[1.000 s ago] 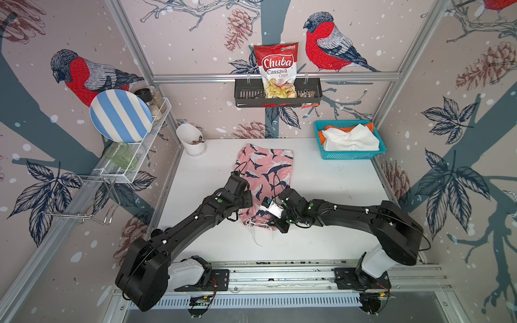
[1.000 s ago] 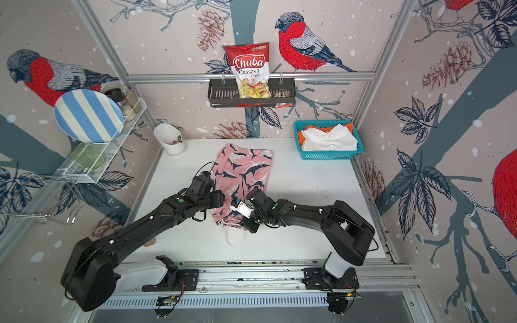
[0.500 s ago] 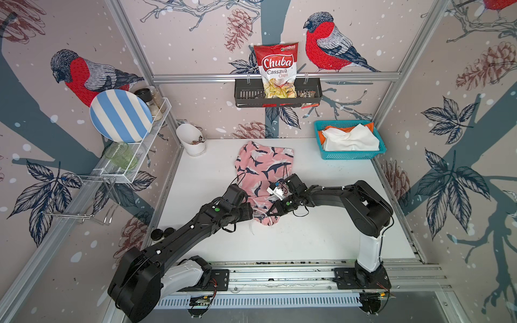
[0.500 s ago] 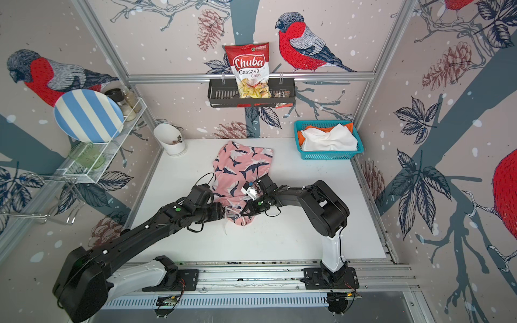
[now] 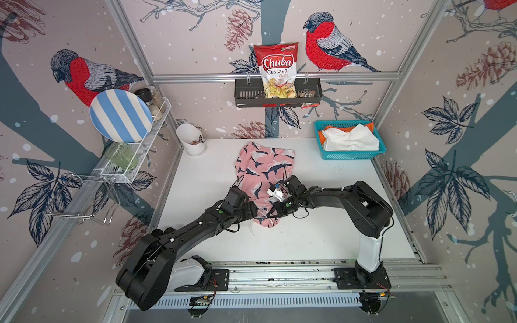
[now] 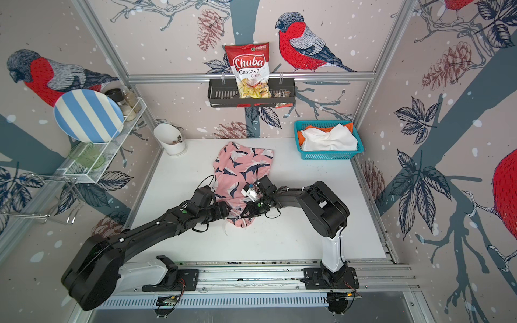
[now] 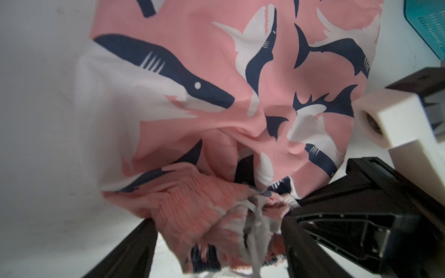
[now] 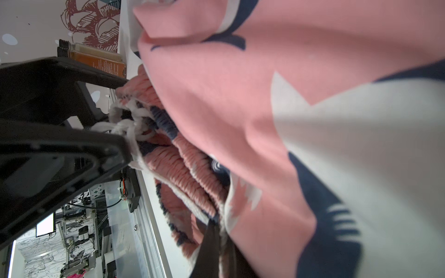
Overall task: Roll up the shorts
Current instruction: Roll the shorts at the center of the board.
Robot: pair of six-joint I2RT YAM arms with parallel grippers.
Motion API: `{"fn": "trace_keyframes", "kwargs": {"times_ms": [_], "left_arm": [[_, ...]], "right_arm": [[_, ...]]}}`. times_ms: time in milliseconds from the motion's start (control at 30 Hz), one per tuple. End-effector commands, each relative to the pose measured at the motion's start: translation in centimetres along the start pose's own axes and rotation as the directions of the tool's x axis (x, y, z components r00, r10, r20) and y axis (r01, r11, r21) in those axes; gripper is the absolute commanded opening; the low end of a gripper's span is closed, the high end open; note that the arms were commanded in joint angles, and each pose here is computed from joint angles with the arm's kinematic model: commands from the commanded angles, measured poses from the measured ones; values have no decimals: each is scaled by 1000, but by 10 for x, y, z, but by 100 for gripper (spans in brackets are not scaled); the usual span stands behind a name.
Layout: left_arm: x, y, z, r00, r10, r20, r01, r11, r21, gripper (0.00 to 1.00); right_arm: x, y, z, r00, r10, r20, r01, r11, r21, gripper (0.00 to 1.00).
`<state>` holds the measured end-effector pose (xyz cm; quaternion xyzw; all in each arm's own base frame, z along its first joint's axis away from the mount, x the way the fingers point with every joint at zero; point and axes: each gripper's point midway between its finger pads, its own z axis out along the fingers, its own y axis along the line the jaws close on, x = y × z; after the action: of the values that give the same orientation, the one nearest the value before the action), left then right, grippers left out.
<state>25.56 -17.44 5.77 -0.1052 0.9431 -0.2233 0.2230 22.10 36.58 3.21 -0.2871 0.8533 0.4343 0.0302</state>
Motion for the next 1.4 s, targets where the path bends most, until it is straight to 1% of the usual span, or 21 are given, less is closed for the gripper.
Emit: {"fn": "trace_keyframes", "kwargs": {"times_ms": [0,100,133,167,200,267,333,367,467,500,567,600,633,667,733,800,900,967,1167,1267,1367], "left_arm": [[-9,-8,6,999,-19,34,18,998,54,65],[-5,-3,9,999,-22,25,21,999,43,33],[-5,-2,8,999,-25,28,24,999,42,24],[-4,-2,7,999,-24,30,23,999,44,18],[-4,-1,6,999,-22,30,21,999,45,12],[-4,-1,3,999,-18,30,17,999,47,5],[-3,-1,1,999,-13,29,12,999,46,1],[-2,-1,0,1000,-11,29,10,999,45,0],[0,0,-3,1000,-8,19,7,999,41,0],[0,0,-4,1000,-7,17,7,999,42,0],[1,-1,-6,1000,-6,13,5,999,45,0],[1,-1,-7,1000,-5,13,5,999,46,0],[1,-1,-7,1000,-8,11,8,999,48,0],[1,-2,-8,1000,-11,9,10,998,54,0],[1,-4,-10,1000,-14,8,13,998,63,0],[-1,-6,-12,1000,-15,12,14,997,70,0],[-2,-6,-12,1000,-17,12,17,998,69,0],[-2,-6,-13,1000,-17,11,16,997,70,0],[1,-3,-12,1000,-16,3,16,998,66,0],[0,-3,-14,1000,-20,6,20,997,70,0],[0,-3,-15,1000,-26,11,25,997,78,0]], "right_arm": [[5,-4,-3,1000,-2,-13,2,999,42,0],[3,-5,-6,999,-32,-5,33,995,89,0],[3,-4,-6,998,-60,-8,60,991,116,0],[2,-4,-7,996,-90,-11,91,985,149,0],[0,-5,-9,991,-130,-12,130,970,204,6],[-6,-5,-16,974,-227,-10,218,921,324,24],[-15,-1,-26,937,-349,-29,324,833,448,40],[-19,4,-31,912,-408,-37,373,788,491,44],[-27,27,-40,807,-584,-90,524,637,565,55],[-28,36,-41,765,-635,-106,570,592,570,58],[-23,53,-38,656,-740,-147,675,488,554,63],[-23,62,-36,602,-783,-157,710,435,554,70],[-23,69,-34,557,-815,-159,732,391,559,81],[-24,74,-33,530,-834,-155,742,367,561,98],[-25,84,-25,506,-850,-147,760,359,542,100],[-23,87,-14,509,-849,-143,769,373,519,100],[-17,80,0,509,-846,-158,767,363,529,100],[-17,72,6,518,-839,-166,753,355,554,100],[-17,55,18,546,-826,-138,718,377,585,100],[-26,40,14,567,-810,-149,674,352,649,100],[-29,33,10,582,-798,-156,663,354,659,100]]}}
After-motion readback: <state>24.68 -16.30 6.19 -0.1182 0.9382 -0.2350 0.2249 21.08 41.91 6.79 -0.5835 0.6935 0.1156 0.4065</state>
